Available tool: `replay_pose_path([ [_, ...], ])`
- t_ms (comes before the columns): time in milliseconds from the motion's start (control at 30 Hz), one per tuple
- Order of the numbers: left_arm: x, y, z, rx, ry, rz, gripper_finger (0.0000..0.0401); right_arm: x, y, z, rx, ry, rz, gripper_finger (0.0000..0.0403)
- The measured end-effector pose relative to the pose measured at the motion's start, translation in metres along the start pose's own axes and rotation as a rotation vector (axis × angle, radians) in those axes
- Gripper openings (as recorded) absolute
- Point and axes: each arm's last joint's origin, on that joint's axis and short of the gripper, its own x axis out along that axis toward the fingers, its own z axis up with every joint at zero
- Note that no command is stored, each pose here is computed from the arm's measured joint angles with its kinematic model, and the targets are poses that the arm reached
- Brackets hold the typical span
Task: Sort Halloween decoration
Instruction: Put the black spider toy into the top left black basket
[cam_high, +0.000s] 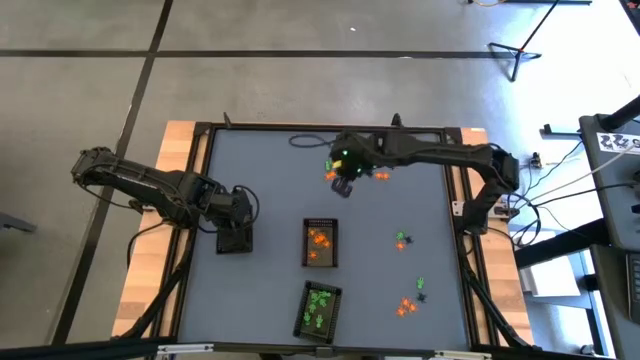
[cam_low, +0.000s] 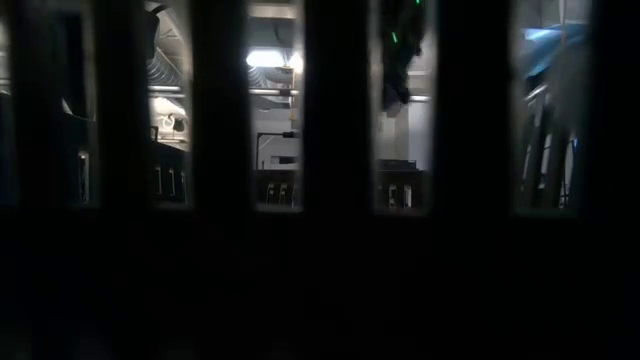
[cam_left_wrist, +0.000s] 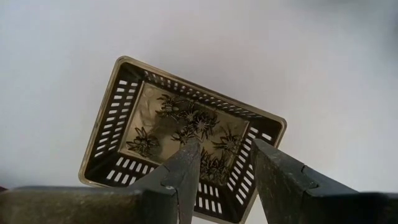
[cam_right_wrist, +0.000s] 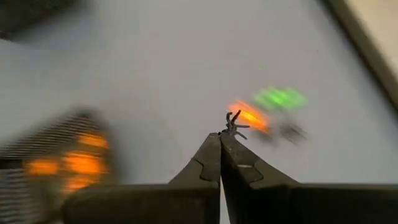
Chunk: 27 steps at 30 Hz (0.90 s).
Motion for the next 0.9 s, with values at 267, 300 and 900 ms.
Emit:
replay_pose_path([
  [267, 0.0, 0.0, 0.0, 0.0, -0.001, 0.0, 0.0135, -0.008, 0.06, 0.017, -0.12, -0.211, 0.434, 0.0],
  [300, 0.0, 0.0, 0.0, 0.0, 0.0, 0.0, 0.0135, -0.007, 0.065, 0.017, -0.131, -0.216, 0.458, 0.0],
  [900, 0.0, -0.001, 0.002, -0.001, -0.015, -0.015, 0.0135, 0.081, 0.107, 0.016, -0.18, -0.22, 0.739, 0.0],
])
